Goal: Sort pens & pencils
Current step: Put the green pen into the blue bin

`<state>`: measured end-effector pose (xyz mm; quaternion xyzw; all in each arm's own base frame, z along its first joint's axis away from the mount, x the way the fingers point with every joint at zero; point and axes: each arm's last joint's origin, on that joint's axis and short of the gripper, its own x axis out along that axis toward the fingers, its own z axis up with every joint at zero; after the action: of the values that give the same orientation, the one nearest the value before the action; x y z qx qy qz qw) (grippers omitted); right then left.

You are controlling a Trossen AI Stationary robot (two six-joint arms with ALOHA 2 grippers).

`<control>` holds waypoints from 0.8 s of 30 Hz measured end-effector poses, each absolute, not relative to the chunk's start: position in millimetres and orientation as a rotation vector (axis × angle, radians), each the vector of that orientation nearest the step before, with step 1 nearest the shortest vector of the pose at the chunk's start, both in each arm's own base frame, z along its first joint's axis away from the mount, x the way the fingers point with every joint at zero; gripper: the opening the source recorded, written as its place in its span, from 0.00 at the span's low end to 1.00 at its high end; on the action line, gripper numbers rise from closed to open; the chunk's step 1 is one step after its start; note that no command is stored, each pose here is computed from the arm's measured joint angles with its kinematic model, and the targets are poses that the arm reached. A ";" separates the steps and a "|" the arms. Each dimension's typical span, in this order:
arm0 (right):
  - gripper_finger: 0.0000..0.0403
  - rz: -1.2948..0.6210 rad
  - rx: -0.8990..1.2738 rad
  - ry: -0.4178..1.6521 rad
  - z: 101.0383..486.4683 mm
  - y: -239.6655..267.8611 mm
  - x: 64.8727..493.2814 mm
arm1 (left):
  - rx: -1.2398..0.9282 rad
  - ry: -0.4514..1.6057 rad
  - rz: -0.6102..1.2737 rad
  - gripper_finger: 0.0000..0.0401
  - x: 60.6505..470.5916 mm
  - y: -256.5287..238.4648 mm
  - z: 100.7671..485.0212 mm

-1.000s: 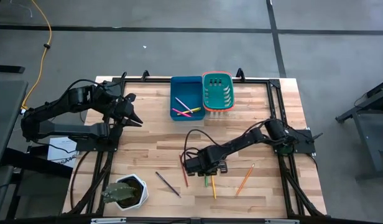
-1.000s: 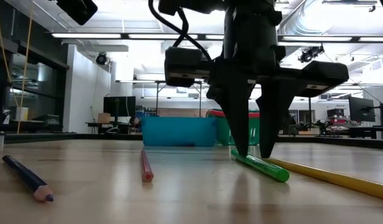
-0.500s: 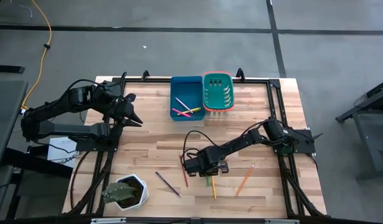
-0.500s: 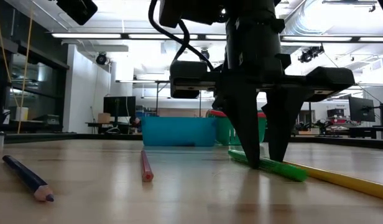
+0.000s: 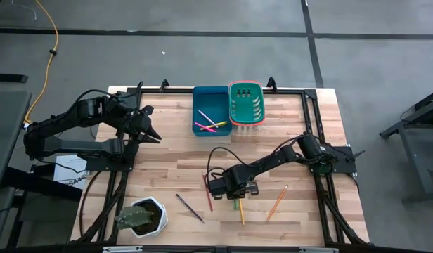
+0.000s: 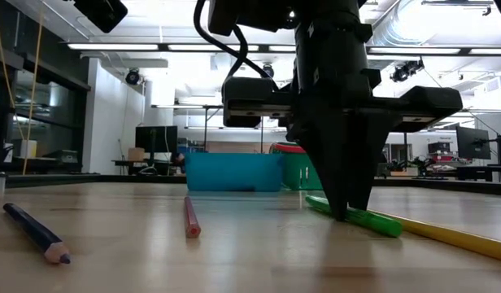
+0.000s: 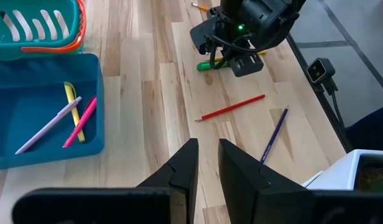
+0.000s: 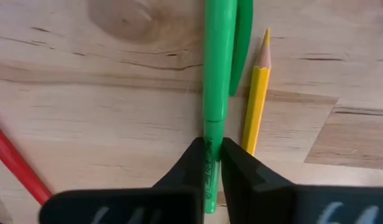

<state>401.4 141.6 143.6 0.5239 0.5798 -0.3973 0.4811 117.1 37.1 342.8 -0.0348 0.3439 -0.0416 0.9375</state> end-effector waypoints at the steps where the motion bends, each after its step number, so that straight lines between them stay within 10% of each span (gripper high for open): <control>1: 0.02 -0.968 1.278 1.413 143.6 141.6 401.5 | -0.071 0.702 -0.085 0.13 117.1 37.1 342.8; 24: 0.04 -0.897 1.224 1.223 176.2 106.8 431.0 | -0.071 0.702 -0.085 0.13 117.1 37.1 342.8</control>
<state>431.0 106.8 176.2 0.5196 0.5193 -0.3808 0.5615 117.1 37.1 342.8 -0.0345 0.3439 -0.0415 0.9375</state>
